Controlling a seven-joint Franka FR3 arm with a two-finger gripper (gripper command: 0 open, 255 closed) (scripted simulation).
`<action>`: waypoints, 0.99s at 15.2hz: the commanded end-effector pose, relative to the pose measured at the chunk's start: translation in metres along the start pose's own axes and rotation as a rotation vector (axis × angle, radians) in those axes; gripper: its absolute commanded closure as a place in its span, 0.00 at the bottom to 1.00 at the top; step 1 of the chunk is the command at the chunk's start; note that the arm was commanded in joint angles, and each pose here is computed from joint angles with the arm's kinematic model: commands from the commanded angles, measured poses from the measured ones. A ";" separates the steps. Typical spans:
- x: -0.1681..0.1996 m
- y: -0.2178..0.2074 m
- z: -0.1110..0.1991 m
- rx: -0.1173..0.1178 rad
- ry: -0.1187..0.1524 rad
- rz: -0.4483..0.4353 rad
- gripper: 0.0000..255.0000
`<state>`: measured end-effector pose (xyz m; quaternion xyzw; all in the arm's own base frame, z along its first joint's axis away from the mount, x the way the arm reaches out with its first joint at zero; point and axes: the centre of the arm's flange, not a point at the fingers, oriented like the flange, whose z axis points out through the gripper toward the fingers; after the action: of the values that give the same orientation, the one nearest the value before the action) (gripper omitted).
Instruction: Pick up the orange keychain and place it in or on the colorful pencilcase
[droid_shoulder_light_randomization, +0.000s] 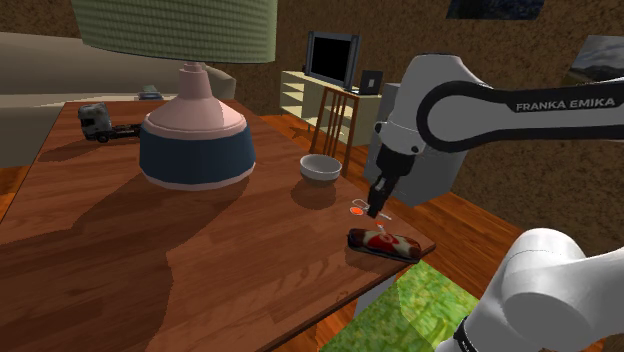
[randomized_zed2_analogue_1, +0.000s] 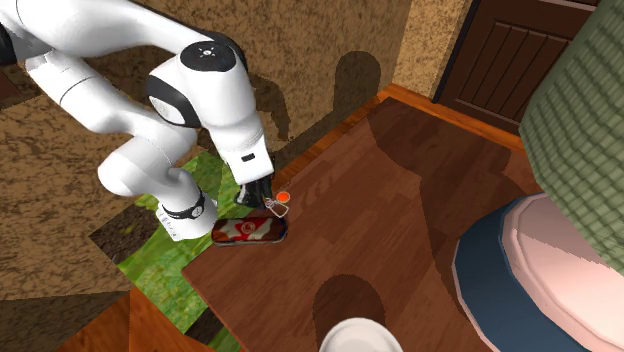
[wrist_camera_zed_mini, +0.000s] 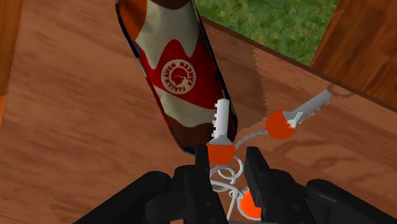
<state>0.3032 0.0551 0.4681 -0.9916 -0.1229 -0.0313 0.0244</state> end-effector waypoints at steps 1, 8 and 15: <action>-0.017 0.018 -0.001 0.000 0.000 -0.002 1.00; -0.044 0.047 0.016 0.000 0.000 -0.002 1.00; -0.047 0.049 0.053 0.000 0.000 -0.002 1.00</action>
<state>0.2726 -0.0003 0.4153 -0.9915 -0.1237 -0.0308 0.0246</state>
